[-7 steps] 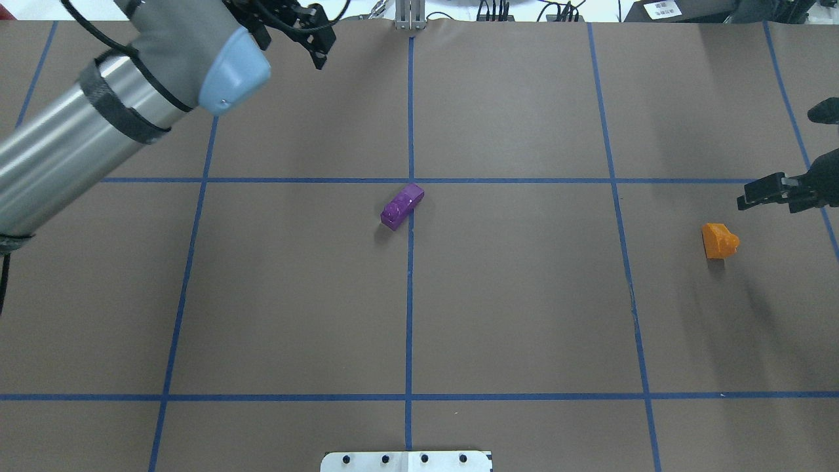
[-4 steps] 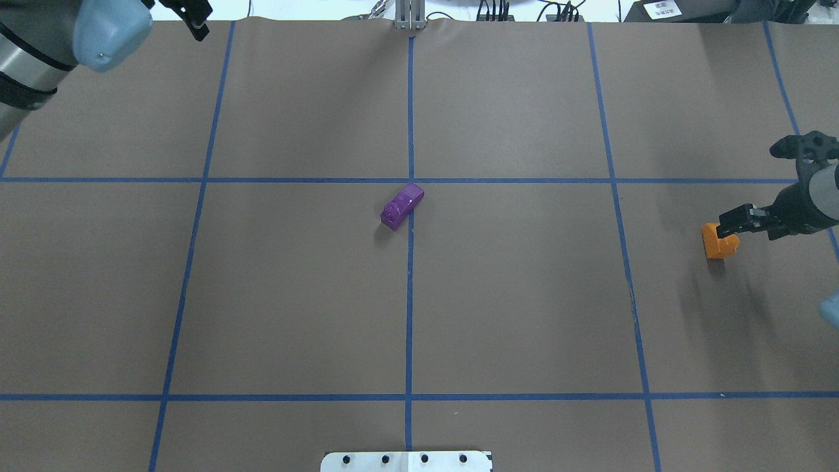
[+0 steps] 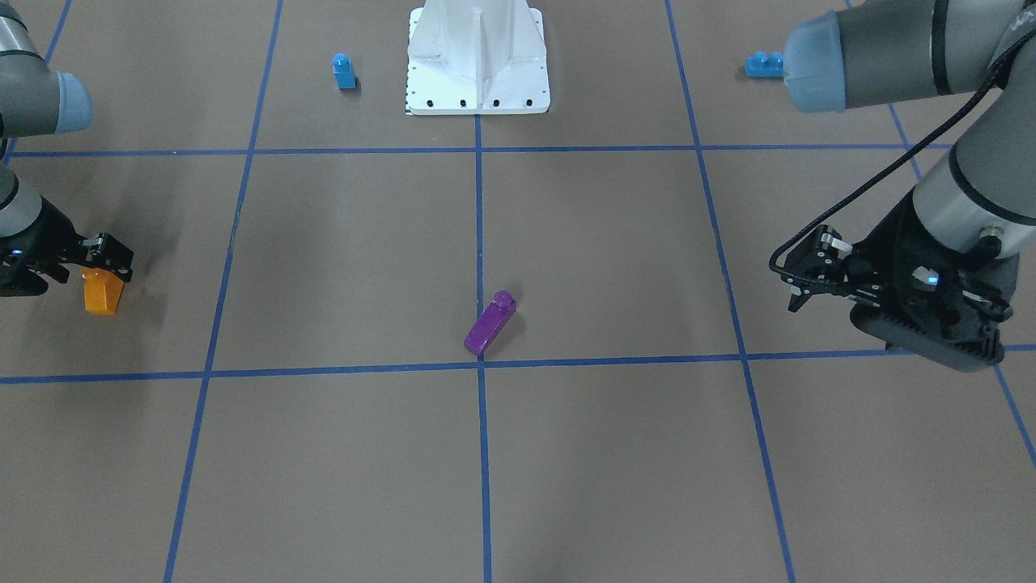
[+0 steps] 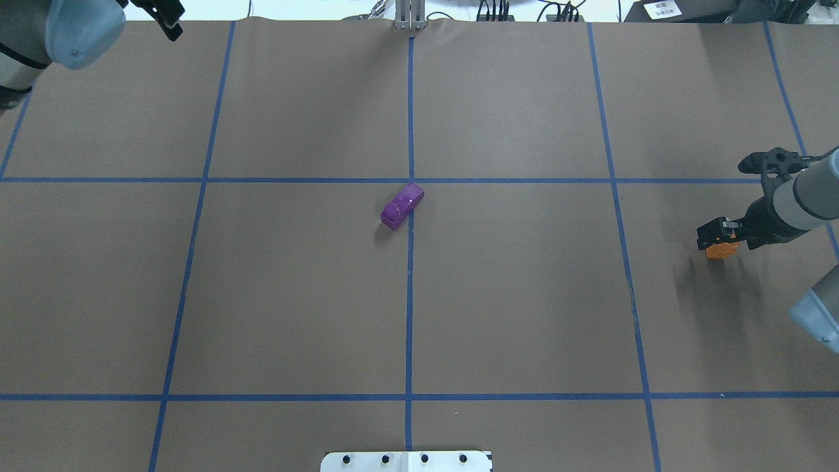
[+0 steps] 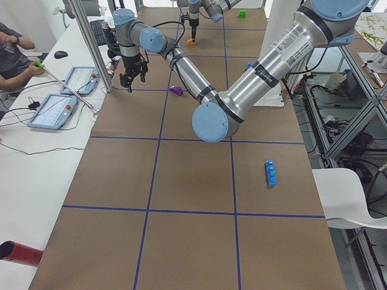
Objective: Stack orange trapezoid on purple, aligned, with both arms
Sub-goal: 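Withdraw the left arm while the right gripper descends onto the orange trapezoid block, then close the right gripper on the orange block and lift it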
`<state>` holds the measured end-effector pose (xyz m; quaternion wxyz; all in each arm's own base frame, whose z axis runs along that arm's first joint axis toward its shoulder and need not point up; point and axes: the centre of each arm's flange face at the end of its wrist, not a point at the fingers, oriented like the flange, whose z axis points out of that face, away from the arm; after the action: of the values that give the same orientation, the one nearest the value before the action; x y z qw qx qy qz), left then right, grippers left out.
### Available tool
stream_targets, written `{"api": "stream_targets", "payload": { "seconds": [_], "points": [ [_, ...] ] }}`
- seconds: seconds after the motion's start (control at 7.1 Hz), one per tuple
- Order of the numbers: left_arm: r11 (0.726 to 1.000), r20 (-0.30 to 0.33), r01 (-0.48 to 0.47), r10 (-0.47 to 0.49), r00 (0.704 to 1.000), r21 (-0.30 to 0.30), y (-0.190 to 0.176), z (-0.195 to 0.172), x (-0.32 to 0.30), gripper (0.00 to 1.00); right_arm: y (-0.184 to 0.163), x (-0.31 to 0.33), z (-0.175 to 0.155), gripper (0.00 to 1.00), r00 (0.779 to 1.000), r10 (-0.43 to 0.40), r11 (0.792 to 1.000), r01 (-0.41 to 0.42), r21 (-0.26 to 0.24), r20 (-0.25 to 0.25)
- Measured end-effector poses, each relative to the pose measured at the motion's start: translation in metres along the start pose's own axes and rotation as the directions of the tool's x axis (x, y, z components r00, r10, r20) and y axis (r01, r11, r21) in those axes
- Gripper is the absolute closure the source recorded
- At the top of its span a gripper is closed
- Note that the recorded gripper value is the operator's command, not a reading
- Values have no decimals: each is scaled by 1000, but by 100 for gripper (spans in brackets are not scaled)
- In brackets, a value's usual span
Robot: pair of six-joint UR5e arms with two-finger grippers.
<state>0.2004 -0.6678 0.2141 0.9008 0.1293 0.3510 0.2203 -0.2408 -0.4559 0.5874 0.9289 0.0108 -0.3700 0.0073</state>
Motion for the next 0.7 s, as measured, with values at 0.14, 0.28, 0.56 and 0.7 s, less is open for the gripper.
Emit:
{"api": "stream_targets", "payload": {
  "seconds": [0.14, 0.28, 0.56, 0.7],
  "points": [
    [1000, 1, 4, -4, 1000, -3, 5, 3, -5, 0, -3, -5, 3, 25, 1000, -6, 1000, 6, -2, 2],
    [1000, 1, 6, -6, 1000, -4, 7, 4, -6, 0, -4, -6, 5, 29, 1000, -7, 1000, 7, -6, 2],
    [1000, 1, 6, -6, 1000, -7, 9, 7, -6, 0, -4, -3, 9, 35, 1000, -9, 1000, 9, -15, 0],
    [1000, 0, 5, -5, 1000, -9, 9, 7, -6, 0, -4, -1, 9, 77, 1000, -10, 1000, 10, -18, 0]
  ]
}}
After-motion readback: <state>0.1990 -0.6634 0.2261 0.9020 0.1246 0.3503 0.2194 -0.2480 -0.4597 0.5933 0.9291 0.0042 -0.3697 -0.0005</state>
